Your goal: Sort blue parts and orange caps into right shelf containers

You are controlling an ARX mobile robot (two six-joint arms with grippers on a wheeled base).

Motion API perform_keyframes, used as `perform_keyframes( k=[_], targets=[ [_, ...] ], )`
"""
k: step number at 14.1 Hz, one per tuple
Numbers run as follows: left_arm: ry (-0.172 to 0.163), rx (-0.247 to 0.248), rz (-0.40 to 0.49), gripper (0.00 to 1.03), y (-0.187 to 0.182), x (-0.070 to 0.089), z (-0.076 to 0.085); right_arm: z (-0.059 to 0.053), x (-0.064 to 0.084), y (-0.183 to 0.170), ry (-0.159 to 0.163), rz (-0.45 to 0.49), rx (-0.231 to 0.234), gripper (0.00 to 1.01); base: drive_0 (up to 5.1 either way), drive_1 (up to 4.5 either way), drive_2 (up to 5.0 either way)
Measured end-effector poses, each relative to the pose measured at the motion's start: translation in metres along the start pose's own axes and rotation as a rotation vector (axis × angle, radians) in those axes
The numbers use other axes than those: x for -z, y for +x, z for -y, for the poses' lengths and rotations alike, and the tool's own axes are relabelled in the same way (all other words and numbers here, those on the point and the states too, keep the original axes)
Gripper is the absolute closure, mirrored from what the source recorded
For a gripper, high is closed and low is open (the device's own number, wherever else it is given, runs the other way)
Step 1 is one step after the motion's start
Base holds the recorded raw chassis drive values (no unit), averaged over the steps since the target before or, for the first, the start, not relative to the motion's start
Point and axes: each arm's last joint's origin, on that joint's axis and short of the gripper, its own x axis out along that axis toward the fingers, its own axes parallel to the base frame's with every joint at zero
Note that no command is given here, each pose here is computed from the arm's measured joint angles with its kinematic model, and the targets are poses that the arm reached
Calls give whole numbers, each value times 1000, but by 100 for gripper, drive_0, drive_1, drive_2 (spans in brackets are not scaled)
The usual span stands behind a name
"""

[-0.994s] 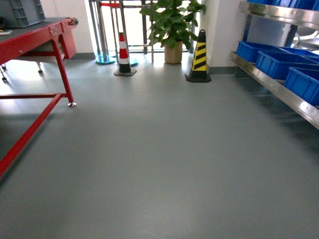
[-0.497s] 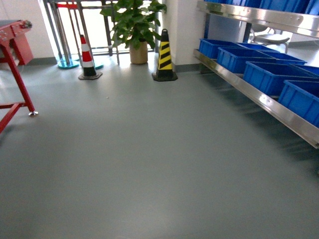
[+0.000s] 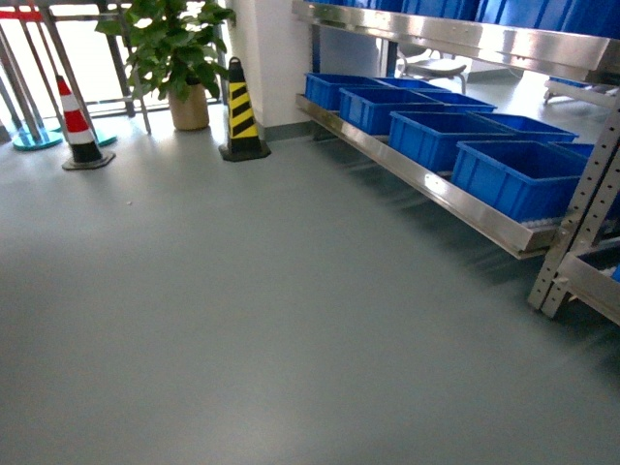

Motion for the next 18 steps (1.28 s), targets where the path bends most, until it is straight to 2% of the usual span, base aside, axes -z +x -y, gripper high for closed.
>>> perform_keyframes(
  k=[18],
  targets=[
    [0,-2,0,59,0,0,0,0,0,0,0,0,0,57,-161,-161,-161]
  ],
)
